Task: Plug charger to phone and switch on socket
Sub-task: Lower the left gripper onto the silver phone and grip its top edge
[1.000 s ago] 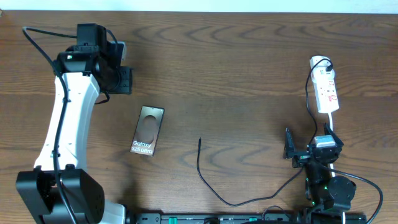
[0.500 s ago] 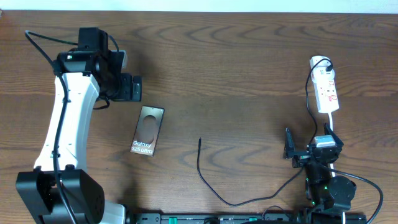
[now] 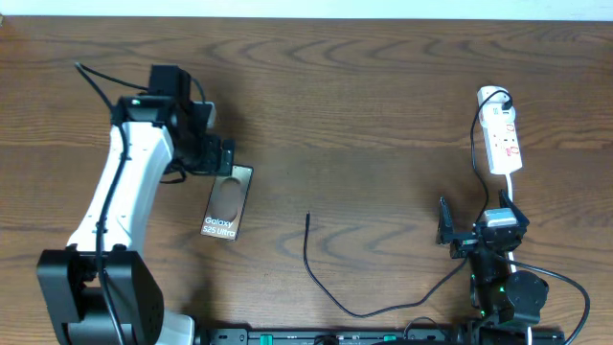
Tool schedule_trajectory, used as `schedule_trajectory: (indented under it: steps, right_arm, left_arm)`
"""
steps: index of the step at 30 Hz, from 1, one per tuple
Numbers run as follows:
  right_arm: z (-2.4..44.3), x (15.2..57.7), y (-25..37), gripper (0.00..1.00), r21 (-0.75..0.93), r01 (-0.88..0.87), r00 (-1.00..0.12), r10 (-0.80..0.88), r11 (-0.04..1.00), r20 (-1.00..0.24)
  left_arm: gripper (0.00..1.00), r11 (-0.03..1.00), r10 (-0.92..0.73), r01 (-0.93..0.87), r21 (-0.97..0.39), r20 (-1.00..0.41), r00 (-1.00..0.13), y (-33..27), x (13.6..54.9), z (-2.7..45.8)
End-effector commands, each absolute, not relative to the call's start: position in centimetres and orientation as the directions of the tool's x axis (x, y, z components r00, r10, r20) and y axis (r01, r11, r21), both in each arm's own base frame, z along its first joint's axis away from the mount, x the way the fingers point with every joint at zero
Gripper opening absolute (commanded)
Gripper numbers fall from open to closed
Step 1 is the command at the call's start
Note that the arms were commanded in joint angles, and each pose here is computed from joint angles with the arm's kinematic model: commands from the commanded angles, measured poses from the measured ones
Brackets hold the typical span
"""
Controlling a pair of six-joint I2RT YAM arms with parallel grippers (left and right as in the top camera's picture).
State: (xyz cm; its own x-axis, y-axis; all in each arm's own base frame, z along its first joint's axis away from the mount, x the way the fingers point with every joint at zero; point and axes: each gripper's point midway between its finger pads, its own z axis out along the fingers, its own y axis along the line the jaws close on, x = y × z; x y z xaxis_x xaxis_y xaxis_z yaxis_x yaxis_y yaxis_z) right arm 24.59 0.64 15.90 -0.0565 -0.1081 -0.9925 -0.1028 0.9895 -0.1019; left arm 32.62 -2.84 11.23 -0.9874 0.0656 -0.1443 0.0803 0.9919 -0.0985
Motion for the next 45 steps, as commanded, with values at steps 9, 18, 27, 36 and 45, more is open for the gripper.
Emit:
schedule_trajectory:
  steps: [9, 18, 27, 36, 45]
  right_arm:
    - [15.8, 24.6, 0.7, 0.99, -0.112, -0.105, -0.057, -0.118, 0.988, -0.991]
    - [15.8, 24.6, 0.7, 0.99, -0.112, -0.105, -0.057, -0.118, 0.988, -0.991]
    - [15.8, 24.6, 0.7, 0.99, -0.112, -0.105, -0.057, -0.118, 0.988, -0.991]
    - [15.8, 24.6, 0.7, 0.99, -0.112, -0.105, -0.057, -0.118, 0.988, -0.991]
    - [15.8, 24.6, 0.7, 0.99, -0.112, -0.105, -0.057, -0.118, 0.988, -0.991]
  left_arm:
    - [0.98, 0.989, 0.085, 0.099, -0.113, -0.117, -0.99, -3.8, 31.0, 6.0]
    - [0.98, 0.988, 0.091, 0.102, -0.113, -0.096, -0.991, -3.8, 29.7, 3.8]
    - [0.98, 0.986, 0.117, 0.121, -0.115, -0.042, -0.992, -4.1, 29.4, 1.9]
    - [0.98, 0.978, 0.171, 0.173, -0.115, -0.021, -0.985, -5.0, 29.4, 0.5]
    - [0.98, 0.983, 0.171, 0.172, -0.064, -0.02, -0.985, -4.2, 29.7, 0.2]
